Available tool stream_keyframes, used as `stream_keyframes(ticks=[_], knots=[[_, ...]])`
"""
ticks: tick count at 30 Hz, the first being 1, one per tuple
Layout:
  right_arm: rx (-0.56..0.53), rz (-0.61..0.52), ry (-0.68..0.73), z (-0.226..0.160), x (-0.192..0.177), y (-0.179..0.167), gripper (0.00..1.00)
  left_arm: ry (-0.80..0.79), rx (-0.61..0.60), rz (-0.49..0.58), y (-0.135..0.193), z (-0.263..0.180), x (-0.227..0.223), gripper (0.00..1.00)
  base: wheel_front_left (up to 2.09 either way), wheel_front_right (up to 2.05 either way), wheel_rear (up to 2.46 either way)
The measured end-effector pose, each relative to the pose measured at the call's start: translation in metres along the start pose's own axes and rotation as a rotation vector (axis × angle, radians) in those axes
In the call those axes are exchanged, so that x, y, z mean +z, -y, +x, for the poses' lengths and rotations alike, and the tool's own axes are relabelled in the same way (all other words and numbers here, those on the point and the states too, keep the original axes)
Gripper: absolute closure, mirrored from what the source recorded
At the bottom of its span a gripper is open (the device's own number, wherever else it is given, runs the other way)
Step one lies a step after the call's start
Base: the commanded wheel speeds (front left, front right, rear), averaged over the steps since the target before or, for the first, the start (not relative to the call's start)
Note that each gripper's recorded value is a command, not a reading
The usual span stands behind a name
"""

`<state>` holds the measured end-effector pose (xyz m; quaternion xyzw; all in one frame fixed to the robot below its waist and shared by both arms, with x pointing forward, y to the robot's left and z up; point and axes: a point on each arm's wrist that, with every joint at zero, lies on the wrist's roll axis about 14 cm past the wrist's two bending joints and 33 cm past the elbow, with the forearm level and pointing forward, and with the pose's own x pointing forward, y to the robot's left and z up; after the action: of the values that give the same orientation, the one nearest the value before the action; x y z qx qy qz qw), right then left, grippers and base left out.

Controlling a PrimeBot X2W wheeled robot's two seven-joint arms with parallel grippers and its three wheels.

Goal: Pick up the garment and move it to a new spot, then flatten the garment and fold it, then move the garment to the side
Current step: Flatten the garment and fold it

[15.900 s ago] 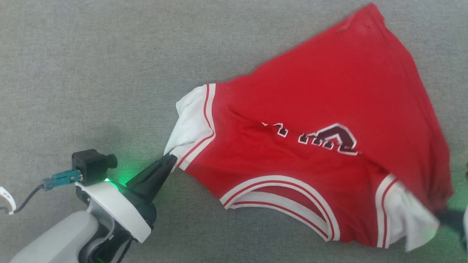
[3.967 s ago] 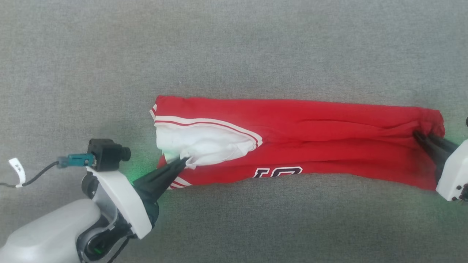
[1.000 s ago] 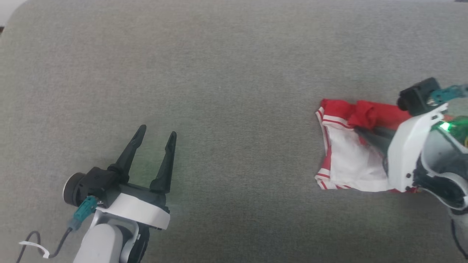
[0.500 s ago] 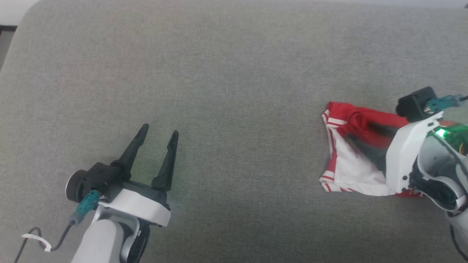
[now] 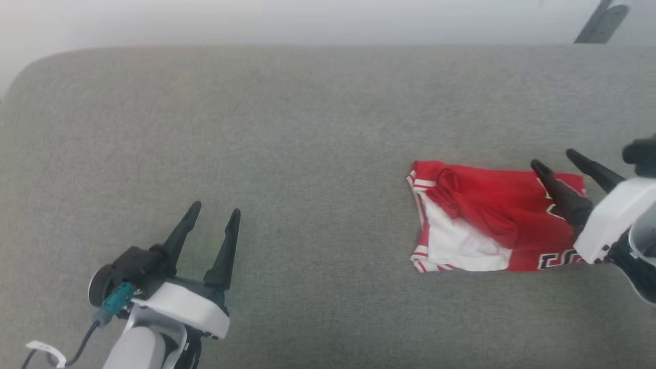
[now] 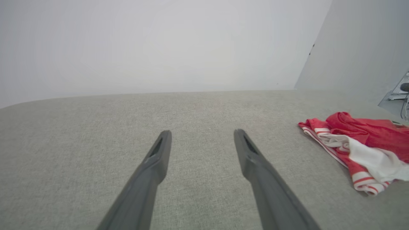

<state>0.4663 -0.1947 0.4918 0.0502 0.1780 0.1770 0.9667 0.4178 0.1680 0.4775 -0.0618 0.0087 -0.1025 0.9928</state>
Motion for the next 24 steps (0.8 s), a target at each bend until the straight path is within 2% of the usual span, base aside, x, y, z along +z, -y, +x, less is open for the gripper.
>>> stream_keyframes(ticks=[5, 10, 24], knots=[[-0.115, 0.011, 0.174, -0.031, 0.008, 0.027, 0.00, -0.002, -0.009, -0.026, 0.007, -0.006, 0.001, 0.00, 0.00, 0.00, 0.00], [-0.177, -0.002, 0.300, -0.056, 0.013, 0.036, 0.00, 0.017, -0.002, -0.031, 0.007, -0.012, 0.008, 0.00, 0.00, 0.00, 0.00], [-0.231, -0.010, 0.390, -0.096, 0.000, 0.029, 0.00, 0.047, 0.071, -0.024, -0.008, -0.056, 0.016, 0.00, 0.00, 0.00, 0.00]])
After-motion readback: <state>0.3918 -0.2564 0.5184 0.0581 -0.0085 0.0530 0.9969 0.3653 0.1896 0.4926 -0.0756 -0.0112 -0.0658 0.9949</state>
